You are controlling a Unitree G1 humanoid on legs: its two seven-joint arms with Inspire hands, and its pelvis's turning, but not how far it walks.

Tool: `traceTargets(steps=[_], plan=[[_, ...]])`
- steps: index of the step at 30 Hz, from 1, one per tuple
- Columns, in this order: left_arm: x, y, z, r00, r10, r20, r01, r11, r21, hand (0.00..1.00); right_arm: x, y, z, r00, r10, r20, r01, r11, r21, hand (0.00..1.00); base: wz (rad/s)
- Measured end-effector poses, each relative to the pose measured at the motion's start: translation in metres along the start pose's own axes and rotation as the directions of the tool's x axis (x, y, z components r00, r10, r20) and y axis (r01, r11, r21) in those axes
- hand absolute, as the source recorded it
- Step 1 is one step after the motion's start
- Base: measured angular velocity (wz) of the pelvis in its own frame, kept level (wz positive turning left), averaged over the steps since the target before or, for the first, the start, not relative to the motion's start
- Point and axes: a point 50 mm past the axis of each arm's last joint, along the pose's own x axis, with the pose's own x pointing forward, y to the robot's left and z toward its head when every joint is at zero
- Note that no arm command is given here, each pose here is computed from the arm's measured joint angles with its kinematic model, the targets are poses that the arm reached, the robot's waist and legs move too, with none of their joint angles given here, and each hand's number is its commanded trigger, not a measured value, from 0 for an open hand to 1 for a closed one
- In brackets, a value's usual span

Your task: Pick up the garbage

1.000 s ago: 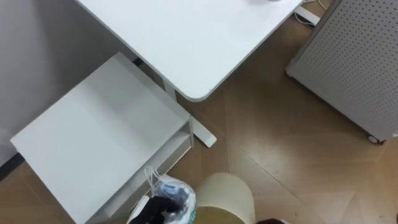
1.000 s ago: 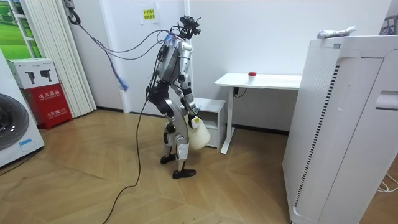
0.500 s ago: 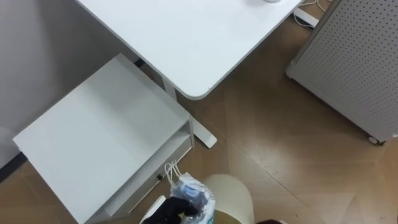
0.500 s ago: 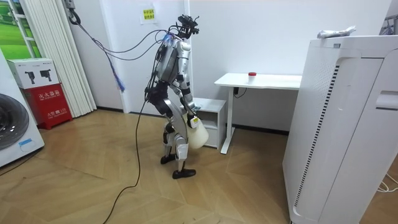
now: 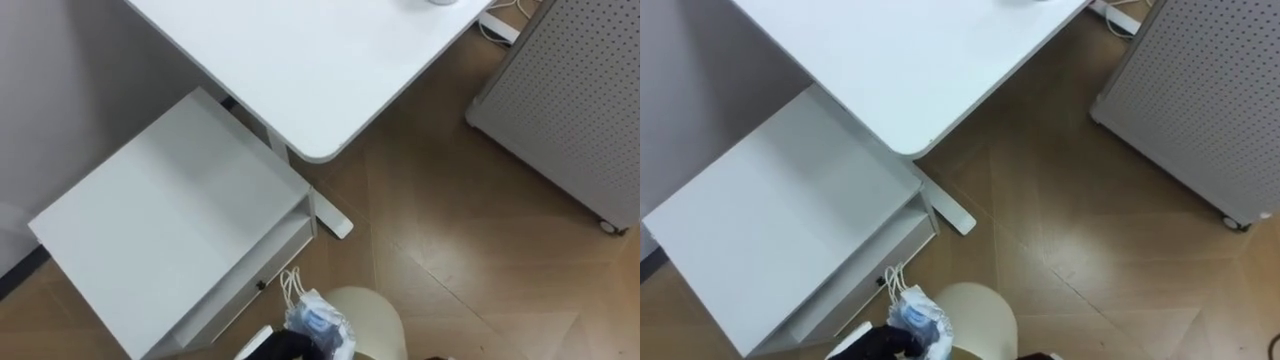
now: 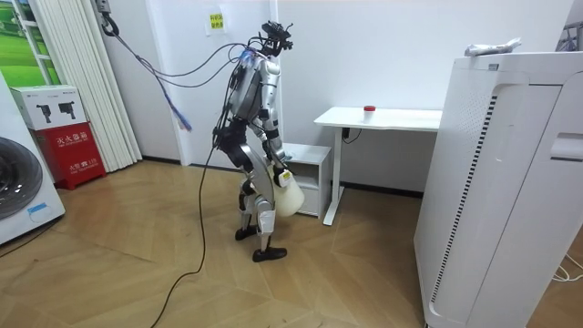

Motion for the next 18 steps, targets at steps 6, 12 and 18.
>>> traceTargets(steps=[6,12,18], plan=[[-0.007,-0.033,-0.016,0.968,-0.237,-0.084,0.24,0.97,0.026,1.0,0.0,0.001,0.001,1.0,0.006,0.001,-0.006,1.0,0.001,1.0,0.0],[-0.009,-0.038,-0.018,0.943,-0.314,-0.114,0.321,0.946,0.046,1.0,0.0,-0.005,0.003,1.0,-0.01,0.01,0.009,1.0,0.017,1.0,0.0],[-0.008,-0.031,-0.016,0.94,-0.319,-0.122,0.328,0.943,0.053,1.0,0.001,-0.014,0.015,0.998,-0.041,0.049,0.036,0.994,0.106,1.0,0.0]])
